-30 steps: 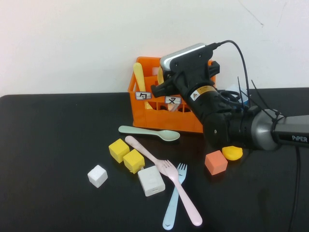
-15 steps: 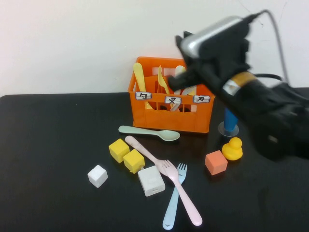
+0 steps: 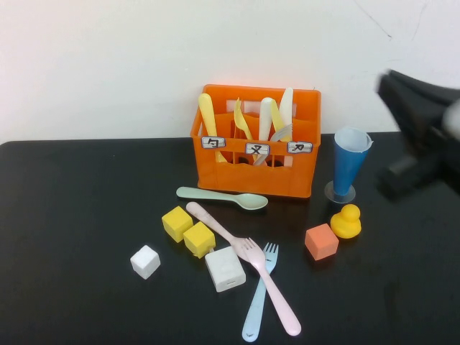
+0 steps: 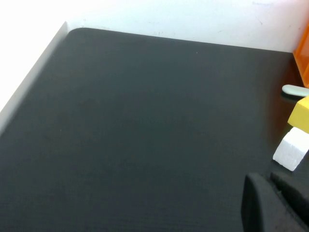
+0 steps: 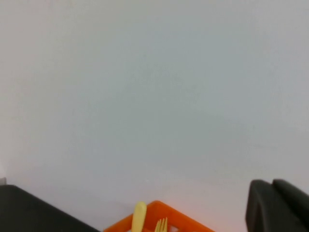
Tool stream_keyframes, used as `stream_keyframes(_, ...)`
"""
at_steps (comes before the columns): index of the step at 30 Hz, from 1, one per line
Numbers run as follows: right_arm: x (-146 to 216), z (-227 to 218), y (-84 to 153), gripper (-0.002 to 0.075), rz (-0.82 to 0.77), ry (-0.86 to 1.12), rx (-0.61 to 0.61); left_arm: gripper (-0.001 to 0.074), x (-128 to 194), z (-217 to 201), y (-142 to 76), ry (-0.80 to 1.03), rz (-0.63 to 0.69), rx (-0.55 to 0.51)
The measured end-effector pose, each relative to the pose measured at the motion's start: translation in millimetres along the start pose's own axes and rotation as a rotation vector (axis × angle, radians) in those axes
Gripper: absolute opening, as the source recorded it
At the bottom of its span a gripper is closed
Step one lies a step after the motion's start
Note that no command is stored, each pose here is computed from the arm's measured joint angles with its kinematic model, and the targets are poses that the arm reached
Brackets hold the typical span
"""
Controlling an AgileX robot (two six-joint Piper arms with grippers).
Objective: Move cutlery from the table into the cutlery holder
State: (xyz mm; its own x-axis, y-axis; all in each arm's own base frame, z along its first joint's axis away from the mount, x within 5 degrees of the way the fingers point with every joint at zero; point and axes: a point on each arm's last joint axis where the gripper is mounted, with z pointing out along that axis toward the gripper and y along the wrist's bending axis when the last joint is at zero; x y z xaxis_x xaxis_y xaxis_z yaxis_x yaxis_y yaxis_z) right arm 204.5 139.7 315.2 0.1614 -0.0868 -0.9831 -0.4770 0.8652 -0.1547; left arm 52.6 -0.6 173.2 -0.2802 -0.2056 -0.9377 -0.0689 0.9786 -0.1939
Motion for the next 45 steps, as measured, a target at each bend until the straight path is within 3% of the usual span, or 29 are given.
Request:
stream_keyframes(13, 9.6, -104.1, -4.2, -0.0001, -0.231, 0.069, -0.103, -0.0001, 0.0, 0.0, 0.0, 0.0, 0.002, 0.0)
stream_keyframes(19, 23.9, -128.2, 0.2, -0.0001, -0.222, 0.228, -0.203, -0.0001, 0.0, 0.0, 0.0, 0.0, 0.002, 0.0)
stream_keyframes(26, 43.3, -144.3, 1.7, -0.0001, -0.183, 0.276, -0.214, -0.0001, 0.0, 0.0, 0.0, 0.0, 0.002, 0.0)
stream_keyframes(30, 62.6, -158.1, -6.9, -0.0001, -0.17, 0.295, -0.109, -0.0001, 0.0, 0.0, 0.0, 0.0, 0.002, 0.0)
stream_keyframes(40, 109.1, -197.9, -29.1, -0.0001, -0.158, 0.321, 0.353, -0.0001, 0.0, 0.0, 0.0, 0.0, 0.004, 0.0)
stream_keyframes(45, 110.8, -203.3, -31.2, -0.0001, -0.156, 0.305, 0.433, -0.0001, 0.0, 0.0, 0.0, 0.0, 0.002, 0.0)
